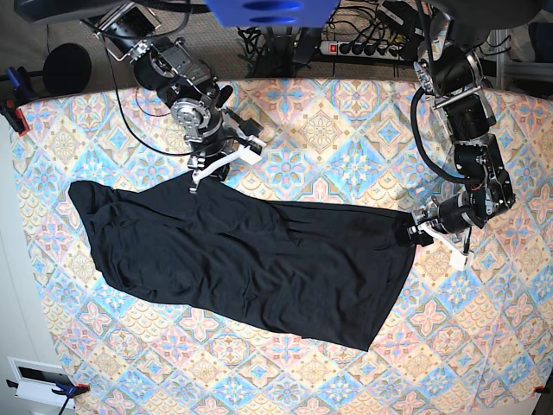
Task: Layout the t-shirt on the table in an organized manner, then fold the t-shirt properly
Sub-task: 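Move the right gripper over the shirt's collar edge and grasp it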
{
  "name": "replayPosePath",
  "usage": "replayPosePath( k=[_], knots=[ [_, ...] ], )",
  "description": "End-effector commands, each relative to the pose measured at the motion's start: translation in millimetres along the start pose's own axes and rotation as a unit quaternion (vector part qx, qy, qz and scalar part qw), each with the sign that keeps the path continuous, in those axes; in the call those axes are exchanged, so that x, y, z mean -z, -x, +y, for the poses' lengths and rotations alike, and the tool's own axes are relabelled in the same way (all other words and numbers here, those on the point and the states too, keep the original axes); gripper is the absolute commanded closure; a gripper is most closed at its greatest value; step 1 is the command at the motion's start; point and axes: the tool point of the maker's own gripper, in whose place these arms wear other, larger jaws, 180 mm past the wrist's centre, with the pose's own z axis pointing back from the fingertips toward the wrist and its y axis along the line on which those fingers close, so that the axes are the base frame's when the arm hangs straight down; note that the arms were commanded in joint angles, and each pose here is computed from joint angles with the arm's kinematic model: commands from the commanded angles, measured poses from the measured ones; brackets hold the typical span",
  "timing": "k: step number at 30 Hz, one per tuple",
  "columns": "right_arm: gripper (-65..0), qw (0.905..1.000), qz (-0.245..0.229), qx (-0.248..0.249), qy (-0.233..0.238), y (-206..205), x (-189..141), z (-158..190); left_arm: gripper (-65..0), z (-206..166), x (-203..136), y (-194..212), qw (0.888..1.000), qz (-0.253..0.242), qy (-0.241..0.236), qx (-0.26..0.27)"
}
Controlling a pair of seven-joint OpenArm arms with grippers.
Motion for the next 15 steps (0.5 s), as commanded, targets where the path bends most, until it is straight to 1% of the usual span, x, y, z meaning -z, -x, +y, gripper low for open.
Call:
replayPosePath(
  k=[1,10,15],
  knots=[
    [-0.3,0.9990,0.043,-0.010,-0.003,24,1,-2,-36.4,-6,-7,-23,0.999,-0.029,0.007,0.011],
    [-0.2,0.9978,0.062,0.013,0.017,40,3,-21,-36.4,-6,-7,-23,0.999,-0.029,0.007,0.011],
    [-0.4,0.9980,0.057,0.015,0.022,37,1,-26,-36.4,-7,-6,-23,0.999,-0.030,0.009,0.011]
  ],
)
